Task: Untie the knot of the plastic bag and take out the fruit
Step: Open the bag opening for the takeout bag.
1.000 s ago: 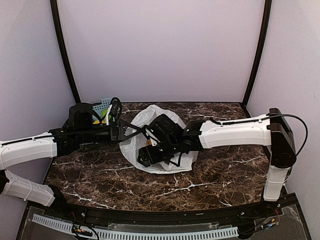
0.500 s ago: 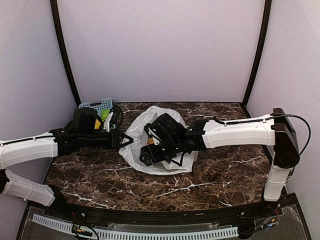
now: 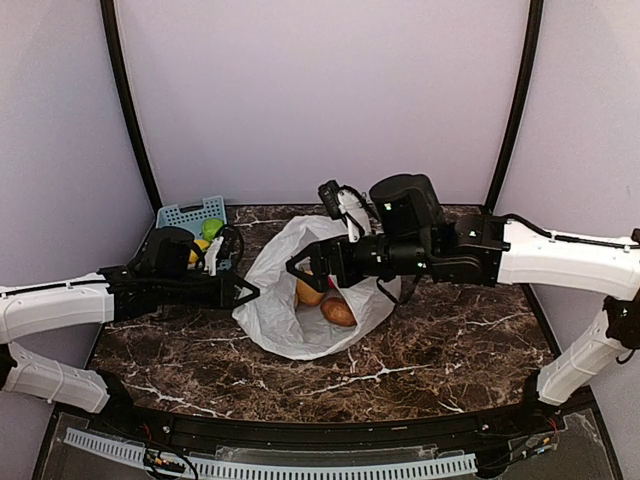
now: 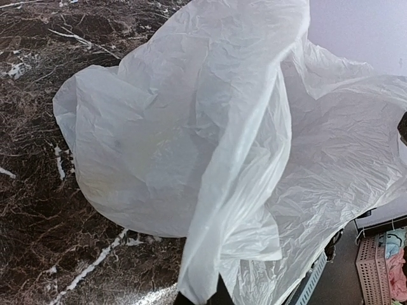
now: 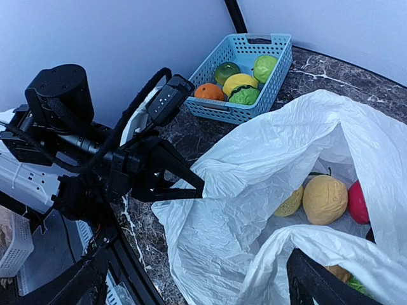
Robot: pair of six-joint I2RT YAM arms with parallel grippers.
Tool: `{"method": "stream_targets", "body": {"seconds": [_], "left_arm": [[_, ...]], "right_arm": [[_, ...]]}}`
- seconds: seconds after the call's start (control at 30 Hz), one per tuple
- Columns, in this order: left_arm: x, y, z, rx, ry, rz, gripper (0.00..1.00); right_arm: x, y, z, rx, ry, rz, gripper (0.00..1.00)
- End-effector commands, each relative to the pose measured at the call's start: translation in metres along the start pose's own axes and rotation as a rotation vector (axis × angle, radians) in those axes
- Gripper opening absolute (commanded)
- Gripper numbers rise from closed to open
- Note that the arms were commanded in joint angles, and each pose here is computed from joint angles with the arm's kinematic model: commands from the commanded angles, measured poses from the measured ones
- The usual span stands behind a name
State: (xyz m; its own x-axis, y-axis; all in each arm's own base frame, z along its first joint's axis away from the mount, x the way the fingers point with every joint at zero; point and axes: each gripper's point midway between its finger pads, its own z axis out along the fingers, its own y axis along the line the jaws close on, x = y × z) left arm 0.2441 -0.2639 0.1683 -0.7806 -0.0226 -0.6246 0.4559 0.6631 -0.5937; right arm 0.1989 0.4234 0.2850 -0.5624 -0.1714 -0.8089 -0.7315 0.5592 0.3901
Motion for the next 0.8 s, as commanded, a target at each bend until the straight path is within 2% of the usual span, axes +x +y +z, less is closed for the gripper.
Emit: {"method": "stream_targets", "body": {"seconds": [0.0,0.43,0.6,0.77], "left_arm": [[0.002,0.005,-0.006,-0.023,-0.017,0.024,0.01],[0.001,0.01,-0.011,-0.051,-0.04,0.024,0.01],[0.002,0.009,-0.01,-0.044,-0.036,0.023,0.01],[0.002,0.009,-0.011,-0.042,-0.04,0.026,0.01]], "right_arm": [[0.007,-0.009,-0.012,0.048,-0.006,-0.019,0.94],[0.036,-0.052,-0.083,0.226,0.019,0.09,0.95],[0.008,-0.044,-0.108,0.198,-0.092,0.081,0.95],[-0.037,-0.02,-0.112,0.15,-0.164,-0.003,0.88]]}}
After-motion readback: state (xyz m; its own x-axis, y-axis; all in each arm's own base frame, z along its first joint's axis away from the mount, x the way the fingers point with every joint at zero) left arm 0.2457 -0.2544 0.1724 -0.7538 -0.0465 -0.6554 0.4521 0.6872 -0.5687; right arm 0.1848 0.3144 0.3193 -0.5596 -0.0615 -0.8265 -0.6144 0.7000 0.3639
